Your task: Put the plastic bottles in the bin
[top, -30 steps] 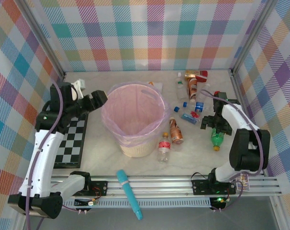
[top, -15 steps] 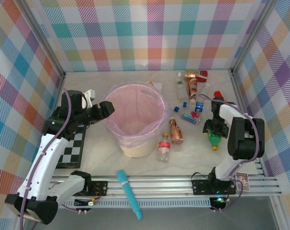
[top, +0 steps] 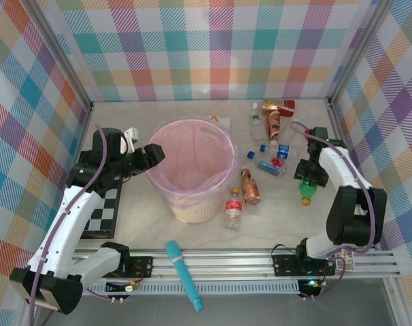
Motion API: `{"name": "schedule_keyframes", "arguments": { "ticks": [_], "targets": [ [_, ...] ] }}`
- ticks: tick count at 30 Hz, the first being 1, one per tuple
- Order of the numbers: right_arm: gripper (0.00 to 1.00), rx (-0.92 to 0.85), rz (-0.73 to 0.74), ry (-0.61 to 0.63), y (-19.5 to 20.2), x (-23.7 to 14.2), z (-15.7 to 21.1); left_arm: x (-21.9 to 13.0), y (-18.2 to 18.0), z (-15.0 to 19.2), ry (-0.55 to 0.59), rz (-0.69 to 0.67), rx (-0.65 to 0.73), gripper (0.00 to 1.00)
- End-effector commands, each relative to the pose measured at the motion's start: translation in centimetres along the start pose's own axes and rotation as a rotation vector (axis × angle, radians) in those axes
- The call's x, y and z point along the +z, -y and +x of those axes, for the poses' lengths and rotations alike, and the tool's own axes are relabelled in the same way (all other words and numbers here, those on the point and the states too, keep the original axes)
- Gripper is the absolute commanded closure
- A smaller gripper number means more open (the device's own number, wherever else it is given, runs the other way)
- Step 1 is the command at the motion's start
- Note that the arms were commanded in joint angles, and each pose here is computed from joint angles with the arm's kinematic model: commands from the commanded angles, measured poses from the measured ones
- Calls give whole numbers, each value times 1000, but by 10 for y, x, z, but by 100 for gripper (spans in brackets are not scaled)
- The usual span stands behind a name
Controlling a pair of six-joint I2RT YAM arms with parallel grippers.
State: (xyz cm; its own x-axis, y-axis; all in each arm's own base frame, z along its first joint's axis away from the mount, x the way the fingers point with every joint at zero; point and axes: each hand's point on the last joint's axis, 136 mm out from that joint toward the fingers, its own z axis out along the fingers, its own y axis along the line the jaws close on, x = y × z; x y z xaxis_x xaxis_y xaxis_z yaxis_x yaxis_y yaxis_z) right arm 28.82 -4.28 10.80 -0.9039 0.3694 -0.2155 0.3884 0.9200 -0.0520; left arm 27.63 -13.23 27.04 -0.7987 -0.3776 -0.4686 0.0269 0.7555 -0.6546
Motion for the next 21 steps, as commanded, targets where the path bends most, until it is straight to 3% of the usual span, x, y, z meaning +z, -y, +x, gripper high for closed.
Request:
{"name": "schedule_keyframes", "arguments": {
  "ticks": [1, 7, 13, 16, 21],
  "targets": [
    [52, -8, -151, 62, -18, -57, -5, 3, 6, 0, 0, 22, 5, 30],
    [53, -98, -470, 222, -79, -169, -25, 12, 11, 0, -14, 37, 25, 31],
    [54, -261, -670, 376, -141, -266, -30, 21, 18, 5, -49, 27, 95, 30],
    [55, -354, -758, 439, -177, -304, -27, 24, 22, 6, -55, 29, 106, 30],
    [55, -493, -827, 491, -232, -337, -19, 28, 25, 5, -59, 27, 120, 30]
  ]
}}
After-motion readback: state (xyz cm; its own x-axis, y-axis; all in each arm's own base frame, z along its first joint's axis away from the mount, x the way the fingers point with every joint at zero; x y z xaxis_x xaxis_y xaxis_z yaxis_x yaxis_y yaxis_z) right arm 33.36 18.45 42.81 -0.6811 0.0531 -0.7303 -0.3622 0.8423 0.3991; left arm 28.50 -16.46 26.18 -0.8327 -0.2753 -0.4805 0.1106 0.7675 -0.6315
